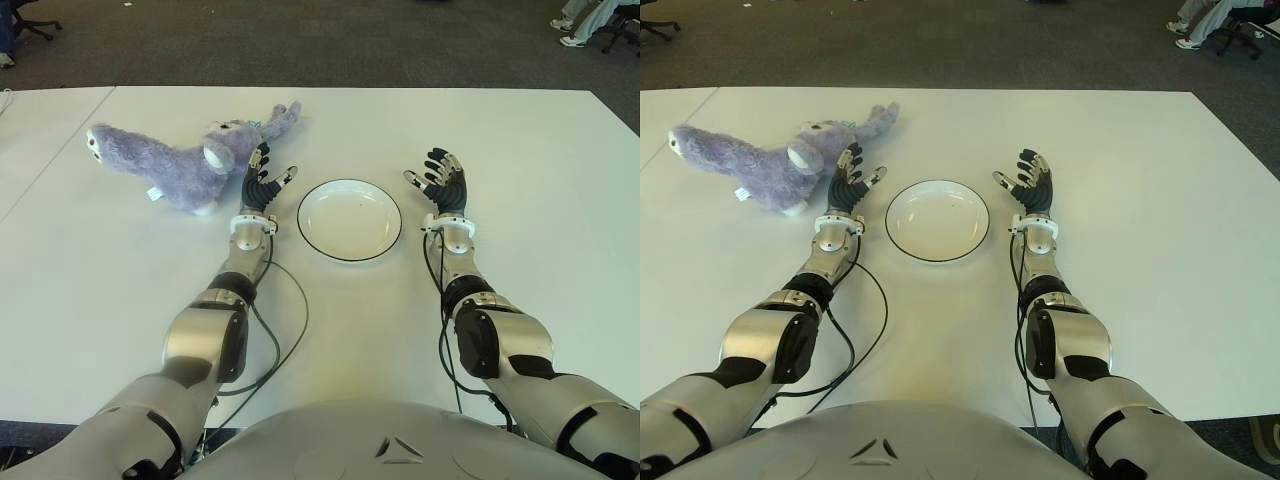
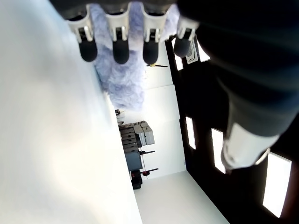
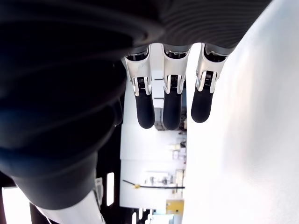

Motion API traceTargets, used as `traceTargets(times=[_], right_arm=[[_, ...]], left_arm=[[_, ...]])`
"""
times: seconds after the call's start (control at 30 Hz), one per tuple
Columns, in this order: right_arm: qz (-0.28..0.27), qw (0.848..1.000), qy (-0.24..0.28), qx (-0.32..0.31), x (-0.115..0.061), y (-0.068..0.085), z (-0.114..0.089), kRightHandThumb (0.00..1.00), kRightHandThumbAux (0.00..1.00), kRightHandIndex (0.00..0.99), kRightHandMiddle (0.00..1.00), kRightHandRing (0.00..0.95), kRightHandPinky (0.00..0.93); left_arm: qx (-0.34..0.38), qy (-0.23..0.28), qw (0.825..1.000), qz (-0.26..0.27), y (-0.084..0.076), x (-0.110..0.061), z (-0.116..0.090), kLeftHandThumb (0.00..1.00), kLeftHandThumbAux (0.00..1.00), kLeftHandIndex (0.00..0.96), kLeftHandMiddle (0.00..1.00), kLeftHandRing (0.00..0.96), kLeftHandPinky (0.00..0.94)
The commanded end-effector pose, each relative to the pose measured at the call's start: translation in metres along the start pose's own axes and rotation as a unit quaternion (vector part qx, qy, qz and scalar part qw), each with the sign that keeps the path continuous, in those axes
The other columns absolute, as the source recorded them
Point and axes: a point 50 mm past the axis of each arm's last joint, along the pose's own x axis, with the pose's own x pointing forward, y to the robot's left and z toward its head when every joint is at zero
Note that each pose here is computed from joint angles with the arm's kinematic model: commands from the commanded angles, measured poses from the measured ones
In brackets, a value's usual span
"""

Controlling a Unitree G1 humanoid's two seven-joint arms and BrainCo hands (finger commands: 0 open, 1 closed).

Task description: Put the doll into the plate.

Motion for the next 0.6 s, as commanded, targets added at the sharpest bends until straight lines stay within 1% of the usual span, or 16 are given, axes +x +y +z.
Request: traceTargets(times=[0.03, 0.33, 0.6], right_arm=[[-0.013, 0.964, 0.266, -0.010, -0.0910, -0.0104, -0.1059, 0.119, 0.874, 0.187, 0.210, 0.208, 0.217], [-0.013, 0.963, 0.270, -0.012, -0.0908, -0.0106, -0.1062, 0.126, 0.897, 0.196, 0.210, 0.206, 0.217], [-0.012, 0.962, 0.272, -0.017, -0.0911, -0.0108, -0.1067, 0.120, 0.885, 0.175, 0.193, 0.195, 0.214]], left_arm=[[0.039, 0.247, 0.968, -0.009, 0.0039, -0.0866, -0.1044, 0.112, 0.659, 0.037, 0.092, 0.081, 0.090], [0.041, 0.247, 0.968, -0.009, 0.0040, -0.0866, -0.1043, 0.128, 0.663, 0.039, 0.097, 0.083, 0.089], [0.041, 0.246, 0.968, -0.008, 0.0040, -0.0866, -0.1043, 0.144, 0.685, 0.041, 0.110, 0.092, 0.087]])
